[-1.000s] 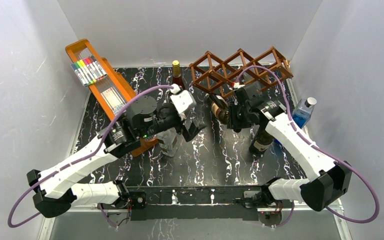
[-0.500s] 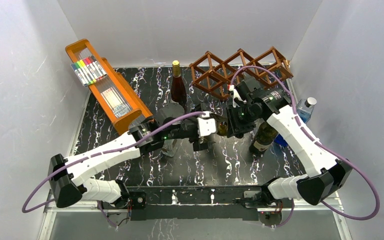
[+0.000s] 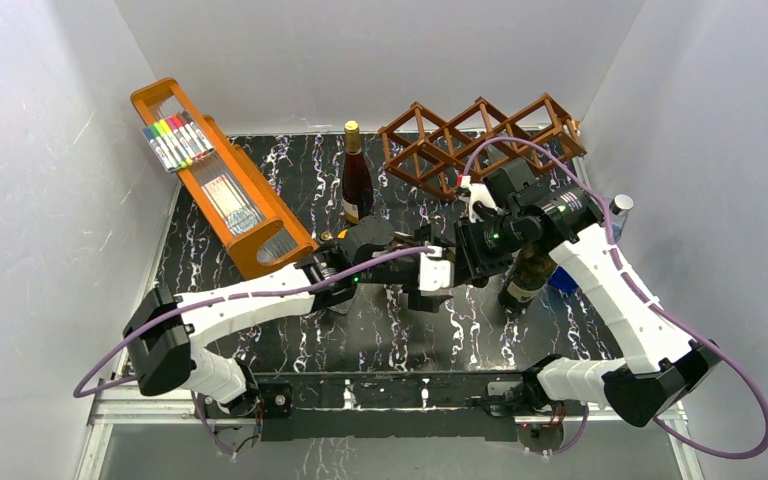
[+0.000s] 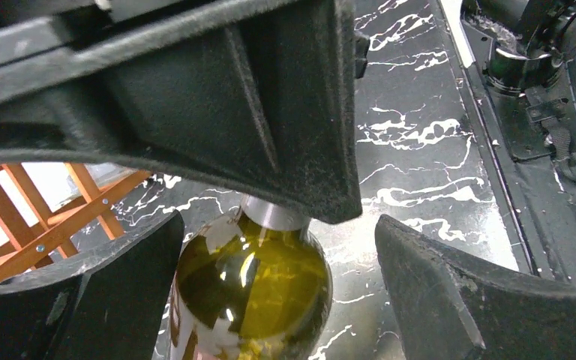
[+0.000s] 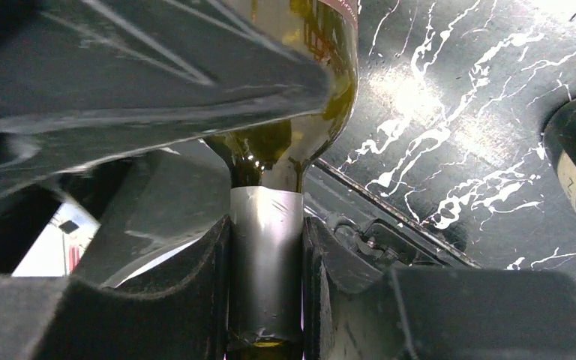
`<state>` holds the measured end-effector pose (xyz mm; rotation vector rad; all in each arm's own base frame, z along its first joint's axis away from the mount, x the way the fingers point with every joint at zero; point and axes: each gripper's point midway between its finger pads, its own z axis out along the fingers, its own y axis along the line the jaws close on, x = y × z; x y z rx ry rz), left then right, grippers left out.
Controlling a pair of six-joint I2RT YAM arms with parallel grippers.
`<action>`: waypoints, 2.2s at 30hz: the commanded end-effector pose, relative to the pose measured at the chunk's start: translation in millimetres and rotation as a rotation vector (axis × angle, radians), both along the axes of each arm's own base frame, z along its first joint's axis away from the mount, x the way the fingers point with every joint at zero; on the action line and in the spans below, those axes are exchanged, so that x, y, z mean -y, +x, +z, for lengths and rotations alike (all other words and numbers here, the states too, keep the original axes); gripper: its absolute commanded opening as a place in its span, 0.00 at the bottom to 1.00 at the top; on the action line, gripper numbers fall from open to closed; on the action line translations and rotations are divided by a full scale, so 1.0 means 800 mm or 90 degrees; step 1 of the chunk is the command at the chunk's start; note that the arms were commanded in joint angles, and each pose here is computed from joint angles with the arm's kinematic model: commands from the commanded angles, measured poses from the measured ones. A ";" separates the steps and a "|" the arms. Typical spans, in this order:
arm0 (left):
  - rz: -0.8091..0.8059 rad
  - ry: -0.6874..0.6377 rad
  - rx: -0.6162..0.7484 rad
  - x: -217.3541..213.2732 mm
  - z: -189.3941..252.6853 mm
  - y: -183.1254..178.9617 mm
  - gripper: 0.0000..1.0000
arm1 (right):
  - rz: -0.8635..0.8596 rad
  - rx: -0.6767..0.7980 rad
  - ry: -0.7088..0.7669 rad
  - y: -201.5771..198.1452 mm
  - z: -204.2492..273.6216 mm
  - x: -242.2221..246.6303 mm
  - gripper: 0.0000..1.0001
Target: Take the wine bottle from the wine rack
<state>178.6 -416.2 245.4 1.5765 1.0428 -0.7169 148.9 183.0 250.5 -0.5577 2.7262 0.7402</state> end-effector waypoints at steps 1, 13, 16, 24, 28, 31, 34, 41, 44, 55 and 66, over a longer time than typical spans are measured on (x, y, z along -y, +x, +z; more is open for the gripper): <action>-0.013 -0.010 0.046 0.016 -0.003 0.000 0.98 | 0.044 0.056 0.085 -0.001 0.034 -0.018 0.00; 0.102 0.019 0.114 -0.010 -0.003 0.029 0.98 | 0.046 0.058 0.075 -0.006 0.032 -0.012 0.00; 0.117 0.027 0.102 -0.012 -0.006 0.032 0.98 | 0.047 0.055 0.074 -0.007 0.031 -0.012 0.00; 0.119 0.044 0.084 -0.002 -0.011 0.037 0.76 | 0.051 0.060 0.077 -0.005 0.035 -0.014 0.00; 0.152 0.013 0.086 -0.003 0.003 0.045 0.46 | 0.036 0.075 0.069 0.002 0.039 -0.011 0.03; 0.177 -0.023 0.074 -0.005 0.017 0.049 0.25 | -0.010 0.102 0.053 0.017 0.041 -0.006 0.31; 0.202 -0.056 0.064 -0.007 0.025 0.054 0.06 | -0.060 0.124 0.068 0.032 0.044 -0.009 0.55; 0.260 -0.125 0.010 -0.007 0.045 0.064 0.03 | -0.185 0.232 0.143 0.075 0.074 -0.013 0.88; 0.301 -0.148 -0.026 -0.008 0.055 0.073 0.02 | -0.205 0.272 0.168 0.087 0.086 -0.014 0.89; 0.427 -0.138 -0.123 -0.008 0.063 0.103 0.01 | -0.170 0.358 0.186 0.125 0.094 -0.033 0.83; 0.488 -0.133 -0.152 -0.012 0.056 0.117 0.00 | -0.118 0.316 0.231 0.122 0.072 -0.062 0.75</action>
